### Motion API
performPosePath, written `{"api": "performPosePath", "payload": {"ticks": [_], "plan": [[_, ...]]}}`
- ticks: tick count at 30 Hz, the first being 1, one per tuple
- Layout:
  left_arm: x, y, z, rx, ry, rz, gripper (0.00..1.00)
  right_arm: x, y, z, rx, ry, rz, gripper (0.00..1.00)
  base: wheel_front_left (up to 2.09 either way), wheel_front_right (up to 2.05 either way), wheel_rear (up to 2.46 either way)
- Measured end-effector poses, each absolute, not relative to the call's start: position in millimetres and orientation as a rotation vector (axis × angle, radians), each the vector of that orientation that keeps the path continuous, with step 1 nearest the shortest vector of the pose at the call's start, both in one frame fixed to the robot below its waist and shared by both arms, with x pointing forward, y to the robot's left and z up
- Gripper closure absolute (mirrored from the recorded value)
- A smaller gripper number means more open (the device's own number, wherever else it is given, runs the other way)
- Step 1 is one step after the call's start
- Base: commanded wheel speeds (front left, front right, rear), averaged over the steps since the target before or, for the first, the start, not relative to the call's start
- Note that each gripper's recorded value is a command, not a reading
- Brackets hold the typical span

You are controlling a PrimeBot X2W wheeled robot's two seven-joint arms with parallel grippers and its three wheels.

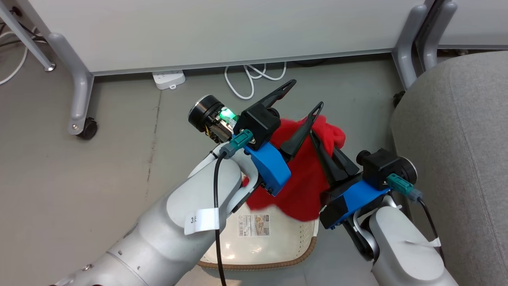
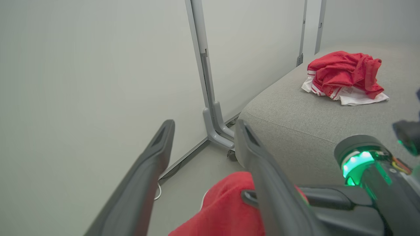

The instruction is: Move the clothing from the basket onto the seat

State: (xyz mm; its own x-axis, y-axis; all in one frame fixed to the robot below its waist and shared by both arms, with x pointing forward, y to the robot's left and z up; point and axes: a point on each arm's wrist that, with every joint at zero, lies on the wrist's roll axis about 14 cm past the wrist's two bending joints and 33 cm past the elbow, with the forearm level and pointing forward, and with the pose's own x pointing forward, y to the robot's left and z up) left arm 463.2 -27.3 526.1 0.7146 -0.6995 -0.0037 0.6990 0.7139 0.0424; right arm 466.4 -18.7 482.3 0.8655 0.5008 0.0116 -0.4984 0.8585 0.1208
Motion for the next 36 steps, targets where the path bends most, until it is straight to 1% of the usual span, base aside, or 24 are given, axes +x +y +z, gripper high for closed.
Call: {"api": "performPosePath", "payload": {"ticks": [12, 21, 29, 36], "plan": [[467, -53, 511, 0.038, 0.007, -0.853, 0.00, 484, -64, 493, 0.103, -0.027, 0.403, 1.00, 0.00, 0.00, 0.00], [464, -93, 500, 0.025, 0.013, -0.970, 0.00, 488, -121, 502, 0.084, -0.064, 0.255, 1.00, 0.00, 0.00, 0.00], [451, -134, 492, 0.012, 0.020, -1.094, 0.00, 479, -188, 513, 0.052, -0.099, 0.078, 1.00, 0.00, 0.00, 0.00], [435, -165, 487, -0.006, 0.025, -1.194, 0.00, 459, -239, 514, 0.028, -0.099, -0.063, 1.00, 0.00, 0.00, 0.00]]}}
